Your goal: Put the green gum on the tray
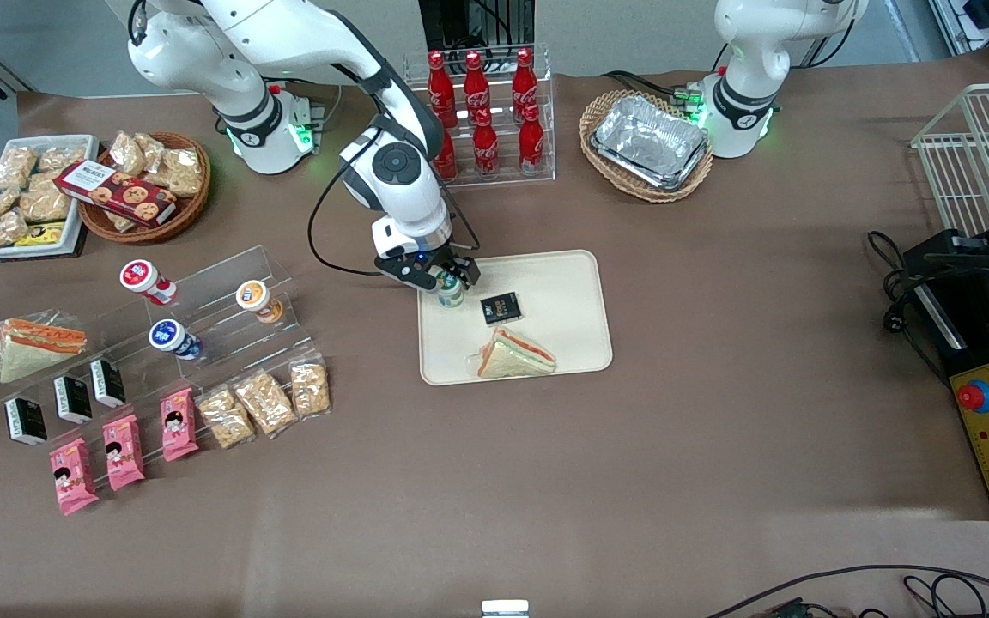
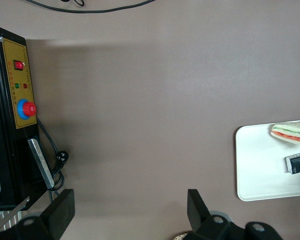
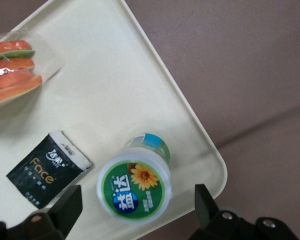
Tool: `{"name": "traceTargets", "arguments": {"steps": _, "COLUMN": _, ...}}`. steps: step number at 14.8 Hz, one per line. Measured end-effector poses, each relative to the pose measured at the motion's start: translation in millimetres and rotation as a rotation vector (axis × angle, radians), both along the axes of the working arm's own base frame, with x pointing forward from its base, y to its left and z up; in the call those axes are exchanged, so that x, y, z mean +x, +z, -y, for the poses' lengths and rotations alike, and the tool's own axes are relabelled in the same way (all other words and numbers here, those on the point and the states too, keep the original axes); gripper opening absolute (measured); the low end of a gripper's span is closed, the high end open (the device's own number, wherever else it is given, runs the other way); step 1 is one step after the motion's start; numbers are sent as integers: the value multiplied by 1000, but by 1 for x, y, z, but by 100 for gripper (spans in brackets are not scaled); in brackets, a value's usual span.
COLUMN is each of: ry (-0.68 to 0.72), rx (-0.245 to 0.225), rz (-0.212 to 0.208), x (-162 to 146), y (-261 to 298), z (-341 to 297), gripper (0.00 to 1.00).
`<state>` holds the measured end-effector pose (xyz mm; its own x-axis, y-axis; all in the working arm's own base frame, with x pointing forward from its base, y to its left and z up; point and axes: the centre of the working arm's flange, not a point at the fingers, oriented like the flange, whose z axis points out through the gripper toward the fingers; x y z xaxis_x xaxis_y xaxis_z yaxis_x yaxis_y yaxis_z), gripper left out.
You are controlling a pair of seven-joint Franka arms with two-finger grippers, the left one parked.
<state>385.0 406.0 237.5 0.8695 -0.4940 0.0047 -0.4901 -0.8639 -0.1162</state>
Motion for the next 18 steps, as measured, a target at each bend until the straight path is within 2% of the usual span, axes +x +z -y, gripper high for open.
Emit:
{"name": "traceTargets", "arguments": {"steps": 3, "ry": 4, "rx": 9, "rz": 17, "x": 4, "y": 6, "z": -1, "gripper": 100}}
{"name": "traceTargets", "arguments": {"steps": 7, "ry": 7, "rx": 28, "rz": 40, "x": 14, "y": 42, "z": -6, "gripper": 100}}
{"name": "traceTargets", "arguments": {"steps": 10, "ry": 46, "rx": -7, "rz": 11, "x": 27, "y": 94, "z": -14, "gripper": 100}}
{"name": "traceTargets", "arguments": {"steps": 18, "ry": 222, "rx": -99, "rz": -69, "x": 67, "y": 279, "z": 7, "gripper": 100}}
